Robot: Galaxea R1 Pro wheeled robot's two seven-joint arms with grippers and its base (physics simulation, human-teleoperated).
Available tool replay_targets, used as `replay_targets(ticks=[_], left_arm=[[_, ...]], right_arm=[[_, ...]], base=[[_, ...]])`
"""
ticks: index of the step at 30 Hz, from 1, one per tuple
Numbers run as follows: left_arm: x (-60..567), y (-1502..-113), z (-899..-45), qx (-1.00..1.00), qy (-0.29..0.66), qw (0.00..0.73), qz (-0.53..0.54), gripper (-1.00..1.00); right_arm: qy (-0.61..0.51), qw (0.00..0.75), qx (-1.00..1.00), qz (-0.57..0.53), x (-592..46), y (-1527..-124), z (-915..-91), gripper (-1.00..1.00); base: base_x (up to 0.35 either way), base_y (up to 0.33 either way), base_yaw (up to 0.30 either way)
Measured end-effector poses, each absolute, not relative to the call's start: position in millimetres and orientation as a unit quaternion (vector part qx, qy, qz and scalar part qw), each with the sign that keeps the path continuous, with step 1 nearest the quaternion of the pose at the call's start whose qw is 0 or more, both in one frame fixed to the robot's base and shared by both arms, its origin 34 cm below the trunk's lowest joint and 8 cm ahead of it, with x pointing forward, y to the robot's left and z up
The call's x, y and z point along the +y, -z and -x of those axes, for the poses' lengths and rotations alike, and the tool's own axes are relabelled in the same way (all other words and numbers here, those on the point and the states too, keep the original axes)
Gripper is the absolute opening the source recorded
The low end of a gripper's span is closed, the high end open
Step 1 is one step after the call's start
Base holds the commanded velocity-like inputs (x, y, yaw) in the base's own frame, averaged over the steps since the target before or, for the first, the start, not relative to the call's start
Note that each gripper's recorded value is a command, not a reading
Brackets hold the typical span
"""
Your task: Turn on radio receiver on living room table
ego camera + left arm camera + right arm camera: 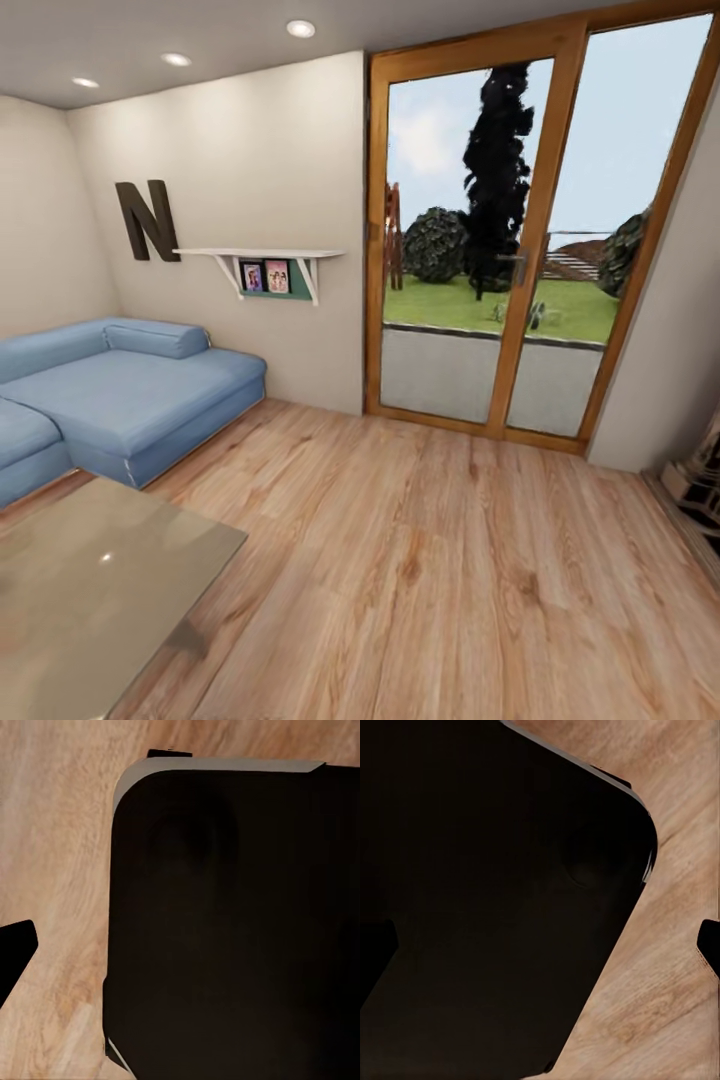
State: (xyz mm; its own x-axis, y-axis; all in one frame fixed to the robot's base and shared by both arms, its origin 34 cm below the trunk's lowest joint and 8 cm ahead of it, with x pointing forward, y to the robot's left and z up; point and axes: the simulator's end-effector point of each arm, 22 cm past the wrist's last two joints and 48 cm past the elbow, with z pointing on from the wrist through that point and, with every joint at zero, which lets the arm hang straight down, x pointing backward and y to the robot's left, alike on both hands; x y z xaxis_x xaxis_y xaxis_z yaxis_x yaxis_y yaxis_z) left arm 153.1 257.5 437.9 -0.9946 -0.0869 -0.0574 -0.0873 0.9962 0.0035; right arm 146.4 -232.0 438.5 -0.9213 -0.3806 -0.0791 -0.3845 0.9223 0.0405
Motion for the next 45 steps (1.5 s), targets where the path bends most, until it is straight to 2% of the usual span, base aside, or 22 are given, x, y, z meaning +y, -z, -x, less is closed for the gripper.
replay_targets(ticks=[45], left_arm=[[256.3,-437.9,-153.1,0.999,-0.002,0.029,0.045,1.00]], right_arm=[[-0.027,0.035,0.980,0.195,-232.1,-438.5,-146.3,1.00]], base=[[0.000,0.000,0.284]])
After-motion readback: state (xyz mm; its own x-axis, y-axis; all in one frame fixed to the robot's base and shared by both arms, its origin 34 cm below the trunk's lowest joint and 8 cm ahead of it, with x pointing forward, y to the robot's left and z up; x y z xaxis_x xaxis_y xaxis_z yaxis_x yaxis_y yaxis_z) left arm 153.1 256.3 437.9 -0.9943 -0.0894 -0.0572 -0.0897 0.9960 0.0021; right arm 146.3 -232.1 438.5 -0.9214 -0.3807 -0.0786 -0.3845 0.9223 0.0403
